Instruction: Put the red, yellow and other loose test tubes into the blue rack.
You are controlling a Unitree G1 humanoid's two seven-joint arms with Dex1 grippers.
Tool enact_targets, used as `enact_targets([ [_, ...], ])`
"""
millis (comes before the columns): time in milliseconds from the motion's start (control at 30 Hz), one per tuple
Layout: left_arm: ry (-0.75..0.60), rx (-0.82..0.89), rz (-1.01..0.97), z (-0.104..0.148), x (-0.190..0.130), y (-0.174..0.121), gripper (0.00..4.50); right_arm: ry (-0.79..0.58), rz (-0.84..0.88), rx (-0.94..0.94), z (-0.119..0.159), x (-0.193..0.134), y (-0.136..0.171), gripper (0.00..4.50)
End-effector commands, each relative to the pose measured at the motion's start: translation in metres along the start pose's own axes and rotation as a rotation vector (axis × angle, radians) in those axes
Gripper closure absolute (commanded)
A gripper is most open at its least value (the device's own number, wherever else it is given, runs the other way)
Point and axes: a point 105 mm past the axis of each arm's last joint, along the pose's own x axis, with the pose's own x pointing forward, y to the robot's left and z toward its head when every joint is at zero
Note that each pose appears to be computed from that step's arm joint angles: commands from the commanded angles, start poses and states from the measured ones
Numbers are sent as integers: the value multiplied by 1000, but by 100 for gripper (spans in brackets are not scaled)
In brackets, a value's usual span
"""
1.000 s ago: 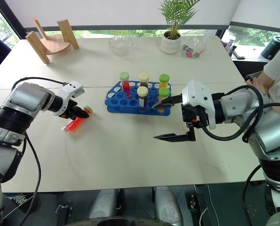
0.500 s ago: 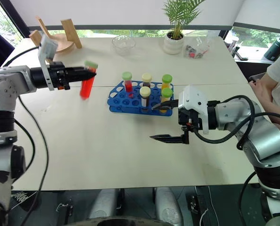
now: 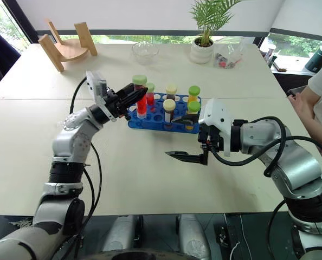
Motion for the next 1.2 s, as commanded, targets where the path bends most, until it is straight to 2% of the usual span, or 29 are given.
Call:
enact_targets([
  [33, -35, 72, 6, -1, 3, -1, 368, -29, -5, -34, 10, 0, 3, 0],
  [233, -77, 85, 27, -8, 9, 0, 368, -36, -18, -30, 12, 0, 4, 0],
  [833, -40, 83, 38, -34, 9, 2, 368, -41, -39, -32, 14, 1, 6, 0],
  [933, 3, 81, 31, -42, 7, 2, 368, -39, -39, -29, 13, 1, 6, 0],
  [1067, 39, 65, 7, -46, 1, -1, 171, -34, -39, -26, 12, 1, 7, 0],
  [1167, 40, 103, -2, -40, -8, -2, 13, -27, -39, -21, 10, 1, 8, 0],
  [1200, 51, 117, -8, -37, -13, -2, 3, -25, -39, -19, 9, 0, 8, 0],
])
